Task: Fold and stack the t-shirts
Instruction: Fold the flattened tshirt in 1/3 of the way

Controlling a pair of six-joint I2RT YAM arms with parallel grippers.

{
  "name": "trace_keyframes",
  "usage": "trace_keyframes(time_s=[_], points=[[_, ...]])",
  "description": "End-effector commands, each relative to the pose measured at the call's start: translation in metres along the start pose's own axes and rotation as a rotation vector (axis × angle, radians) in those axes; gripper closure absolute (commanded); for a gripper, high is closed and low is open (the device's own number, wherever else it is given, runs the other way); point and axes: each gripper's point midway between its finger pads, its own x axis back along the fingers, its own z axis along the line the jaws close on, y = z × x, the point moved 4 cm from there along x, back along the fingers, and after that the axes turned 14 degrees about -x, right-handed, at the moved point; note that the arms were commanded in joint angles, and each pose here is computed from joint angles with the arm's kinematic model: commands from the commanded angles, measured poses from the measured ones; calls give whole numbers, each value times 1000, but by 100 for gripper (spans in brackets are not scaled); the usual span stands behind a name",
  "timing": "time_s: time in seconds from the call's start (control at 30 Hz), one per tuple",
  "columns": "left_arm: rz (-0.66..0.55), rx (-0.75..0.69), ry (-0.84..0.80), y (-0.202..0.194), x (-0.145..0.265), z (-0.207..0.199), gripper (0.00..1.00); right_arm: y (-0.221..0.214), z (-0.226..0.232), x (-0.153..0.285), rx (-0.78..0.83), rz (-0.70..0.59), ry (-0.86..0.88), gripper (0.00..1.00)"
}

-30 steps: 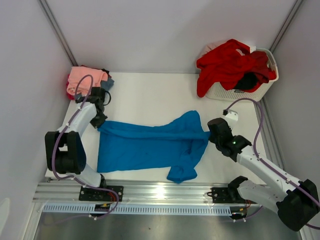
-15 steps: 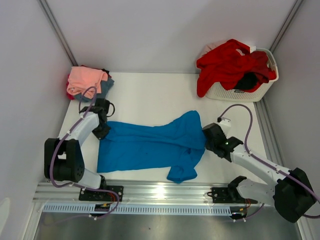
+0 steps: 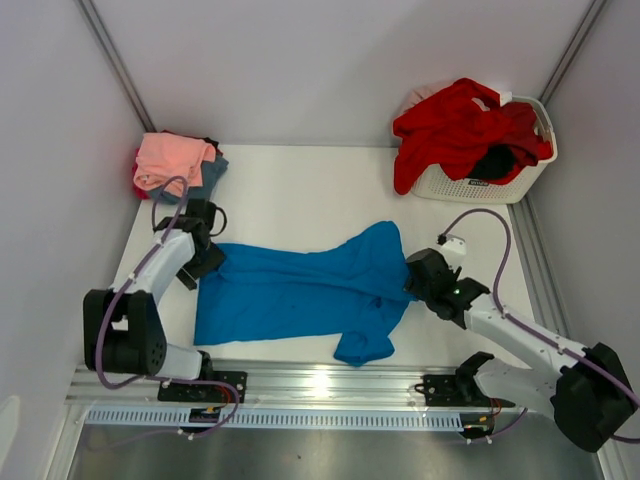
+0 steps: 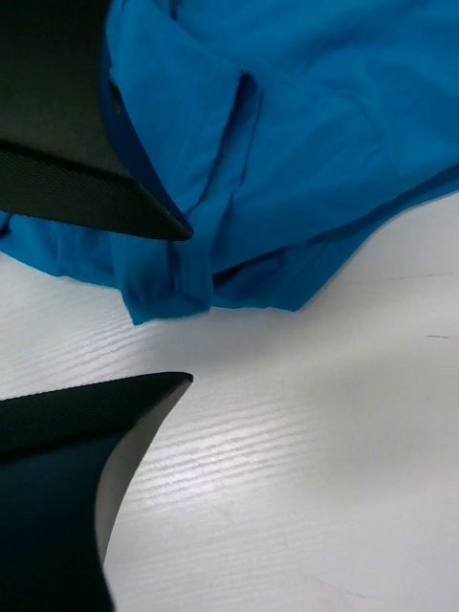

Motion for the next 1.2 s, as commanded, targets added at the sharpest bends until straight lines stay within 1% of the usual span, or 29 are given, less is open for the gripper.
trace_keyframes(time_s=[0.0, 0.1, 0.2, 0.3, 0.37, 0.47, 0.53, 0.57, 0.63, 0.67, 0.73, 0.77, 0.83, 0.87, 1.0, 1.17], points=[[-104, 59, -90, 16, 28, 3, 26, 35, 14, 18, -52, -144, 61, 37], [-177, 89, -146, 27, 48, 6, 22, 57, 28, 32, -62, -211, 121, 35], [-212, 115, -189, 36, 60, 4, 21, 76, 46, 38, -60, -271, 161, 35], [-220, 122, -196, 40, 62, 4, 22, 84, 62, 31, -25, -285, 151, 35], [-217, 121, -230, 44, 59, -4, 22, 79, 69, 14, 7, -279, 126, 35], [-155, 142, -208, 46, 37, -12, 23, 75, 78, -14, 38, -258, 111, 36], [-70, 157, -175, 47, 15, -16, 25, 72, 88, -29, 56, -238, 140, 36], [-50, 164, -180, 49, 13, -20, 25, 65, 87, -43, 76, -218, 115, 36], [-19, 162, -166, 52, -2, -25, 27, 68, 93, -57, 70, -206, 119, 36], [-8, 156, -179, 53, -5, -29, 29, 61, 92, -71, 90, -182, 90, 36], [33, 149, -180, 52, -17, -34, 31, 65, 100, -82, 102, -170, 90, 37], [28, 148, -198, 59, -15, -38, 32, 58, 101, -93, 123, -141, 77, 37], [32, 132, -195, 61, -20, -41, 33, 61, 105, -101, 126, -136, 77, 37], [43, 119, -187, 62, -25, -43, 32, 66, 111, -104, 127, -137, 92, 37], [101, 147, -209, 68, -36, -44, 33, 70, 120, -121, 134, -104, 105, 38], [73, 147, -228, 78, -41, -41, 34, 58, 119, -135, 160, -64, 93, 40]])
